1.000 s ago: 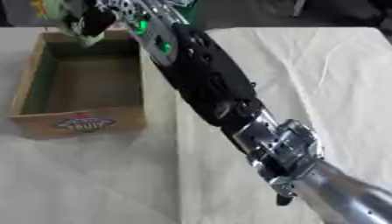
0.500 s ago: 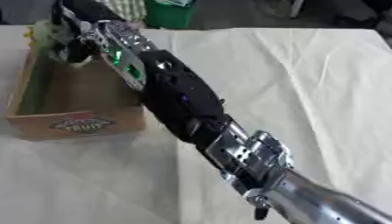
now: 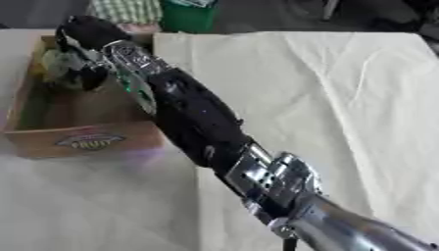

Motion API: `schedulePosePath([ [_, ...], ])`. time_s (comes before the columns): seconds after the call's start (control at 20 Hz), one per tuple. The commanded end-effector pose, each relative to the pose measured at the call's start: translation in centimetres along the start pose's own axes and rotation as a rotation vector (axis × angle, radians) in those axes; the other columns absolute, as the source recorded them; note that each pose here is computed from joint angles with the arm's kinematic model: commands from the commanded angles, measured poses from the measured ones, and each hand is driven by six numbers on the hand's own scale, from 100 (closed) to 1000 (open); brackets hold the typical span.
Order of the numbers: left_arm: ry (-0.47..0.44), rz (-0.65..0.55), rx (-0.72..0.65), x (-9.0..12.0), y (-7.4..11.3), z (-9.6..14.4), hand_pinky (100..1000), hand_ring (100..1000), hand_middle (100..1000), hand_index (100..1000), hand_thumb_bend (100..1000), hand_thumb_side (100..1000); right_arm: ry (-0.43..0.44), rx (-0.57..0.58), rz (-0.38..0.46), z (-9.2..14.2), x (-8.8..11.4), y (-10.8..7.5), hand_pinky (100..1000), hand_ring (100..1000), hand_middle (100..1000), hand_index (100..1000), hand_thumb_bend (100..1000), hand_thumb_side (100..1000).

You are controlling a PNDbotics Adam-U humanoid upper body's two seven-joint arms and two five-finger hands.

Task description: Pick up objects on the table and place them in the box.

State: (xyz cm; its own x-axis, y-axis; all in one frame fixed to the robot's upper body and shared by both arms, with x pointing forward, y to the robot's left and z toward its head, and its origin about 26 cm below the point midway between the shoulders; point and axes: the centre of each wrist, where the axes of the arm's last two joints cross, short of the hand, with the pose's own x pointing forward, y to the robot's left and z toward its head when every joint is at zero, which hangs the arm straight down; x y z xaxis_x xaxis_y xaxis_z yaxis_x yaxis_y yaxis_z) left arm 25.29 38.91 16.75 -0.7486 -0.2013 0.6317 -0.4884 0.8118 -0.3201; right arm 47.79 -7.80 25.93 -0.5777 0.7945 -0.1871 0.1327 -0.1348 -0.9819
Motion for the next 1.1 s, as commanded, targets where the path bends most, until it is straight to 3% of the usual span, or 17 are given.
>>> schedulePosePath([
  [0.05,-0.031,-0.002,-0.020,0.7,-0.1,-0.7,777,496,500,684,105,612,-0.031,0.061,0.066,-0.1,-0.1,-1.4,792,757,584,752,100,270],
  [0.1,-0.031,-0.002,-0.021,0.7,-0.1,-0.7,777,496,500,684,105,612,-0.035,0.078,0.073,-0.1,-0.2,-1.4,795,765,605,778,100,286],
  [0.2,-0.028,-0.003,-0.021,0.7,-0.1,-0.6,777,496,500,684,106,611,-0.031,0.082,0.077,0.0,-0.2,-1.8,806,799,694,843,100,412],
  [0.3,-0.027,-0.003,-0.022,0.7,-0.1,-0.6,777,496,500,685,105,611,-0.011,0.061,0.081,0.1,-0.3,-2.3,814,816,674,857,266,526],
  [0.35,-0.027,-0.003,-0.022,0.7,-0.1,-0.6,777,496,500,685,105,611,0.000,0.048,0.084,0.1,-0.4,-2.4,819,822,670,889,522,587],
  [0.5,-0.025,-0.005,-0.022,0.7,-0.1,-0.6,778,496,500,685,106,611,0.039,-0.019,0.068,0.3,-0.7,-3.2,823,816,659,930,642,602],
  [0.6,-0.024,-0.008,-0.021,0.7,0.0,-0.6,778,496,499,685,106,610,0.048,-0.048,0.040,0.4,-1.0,-3.7,832,804,641,940,685,612],
  [0.95,-0.019,-0.030,-0.014,0.7,0.4,-0.5,779,496,500,685,105,611,0.048,-0.196,-0.230,3.4,-4.2,-8.3,861,780,613,955,666,682],
  [1.1,-0.016,-0.042,-0.007,0.7,0.7,-0.4,779,496,499,685,105,611,0.025,-0.268,-0.303,5.6,-5.2,-10.7,866,769,607,955,651,740],
])
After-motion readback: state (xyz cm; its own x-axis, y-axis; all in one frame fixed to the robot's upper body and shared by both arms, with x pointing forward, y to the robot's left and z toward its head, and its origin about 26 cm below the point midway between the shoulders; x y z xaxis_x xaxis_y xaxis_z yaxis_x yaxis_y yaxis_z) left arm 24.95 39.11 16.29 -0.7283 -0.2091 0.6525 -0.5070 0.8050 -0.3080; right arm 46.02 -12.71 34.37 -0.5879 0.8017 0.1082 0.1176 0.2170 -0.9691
